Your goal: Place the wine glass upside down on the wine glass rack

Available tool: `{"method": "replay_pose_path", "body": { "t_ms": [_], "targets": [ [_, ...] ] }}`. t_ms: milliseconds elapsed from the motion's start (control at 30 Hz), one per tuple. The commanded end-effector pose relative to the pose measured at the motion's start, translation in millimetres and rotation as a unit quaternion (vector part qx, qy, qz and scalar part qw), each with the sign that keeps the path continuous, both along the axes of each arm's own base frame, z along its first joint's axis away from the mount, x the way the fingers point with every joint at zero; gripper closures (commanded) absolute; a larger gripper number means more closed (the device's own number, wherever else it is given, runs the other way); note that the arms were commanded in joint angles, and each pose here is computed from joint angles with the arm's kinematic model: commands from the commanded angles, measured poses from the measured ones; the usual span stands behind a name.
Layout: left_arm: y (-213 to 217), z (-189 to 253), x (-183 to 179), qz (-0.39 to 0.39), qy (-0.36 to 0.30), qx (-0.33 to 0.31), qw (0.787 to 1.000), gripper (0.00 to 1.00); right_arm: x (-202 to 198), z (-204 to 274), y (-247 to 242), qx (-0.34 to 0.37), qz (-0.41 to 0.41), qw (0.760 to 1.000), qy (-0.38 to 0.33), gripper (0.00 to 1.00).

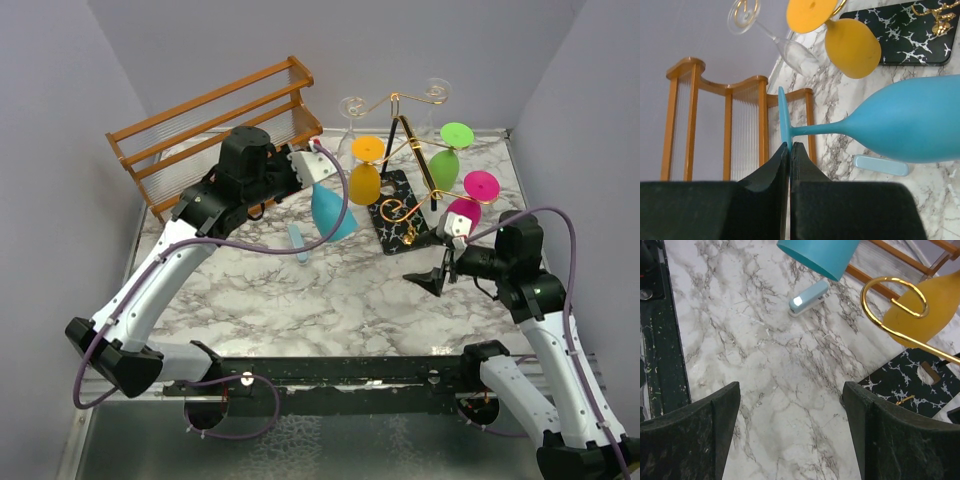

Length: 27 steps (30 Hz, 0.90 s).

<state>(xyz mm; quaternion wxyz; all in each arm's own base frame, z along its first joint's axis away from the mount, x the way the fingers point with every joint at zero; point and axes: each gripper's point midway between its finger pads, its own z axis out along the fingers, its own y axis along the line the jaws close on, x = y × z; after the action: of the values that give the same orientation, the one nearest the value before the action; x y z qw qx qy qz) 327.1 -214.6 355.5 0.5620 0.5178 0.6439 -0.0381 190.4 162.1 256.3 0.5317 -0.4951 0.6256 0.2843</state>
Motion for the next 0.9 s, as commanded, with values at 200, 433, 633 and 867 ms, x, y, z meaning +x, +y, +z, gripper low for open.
{"method": "replay_pose_path", "body": {
  "t_ms": [200, 433, 633, 867],
  "targets": [
    [-44.4, 13.5, 3.6, -0.088, -0.119, 0.156, 0.977, 1.0, 5.2, -19.8, 0.9, 0.017, -0.017, 0.999, 0.033, 0.09],
    [-83.6, 12.0, 13.9, -0.085, -0.182, 0.191, 0.961, 1.0, 17.8, -26.0, -9.4, 0.0, -0.06, 0.998, 0.03, 0.07],
    [-110.1, 6.4, 10.4, -0.093, -0.214, 0.229, 0.945, 1.0, 30.1, -26.8, -24.4, -0.005, -0.113, 0.993, 0.014, 0.07],
    [-134.2, 5.5, 8.1, -0.09, -0.227, 0.225, 0.943, 1.0, 26.5, -25.0, -24.9, -0.001, -0.109, 0.994, 0.009, 0.07]
  ]
}}
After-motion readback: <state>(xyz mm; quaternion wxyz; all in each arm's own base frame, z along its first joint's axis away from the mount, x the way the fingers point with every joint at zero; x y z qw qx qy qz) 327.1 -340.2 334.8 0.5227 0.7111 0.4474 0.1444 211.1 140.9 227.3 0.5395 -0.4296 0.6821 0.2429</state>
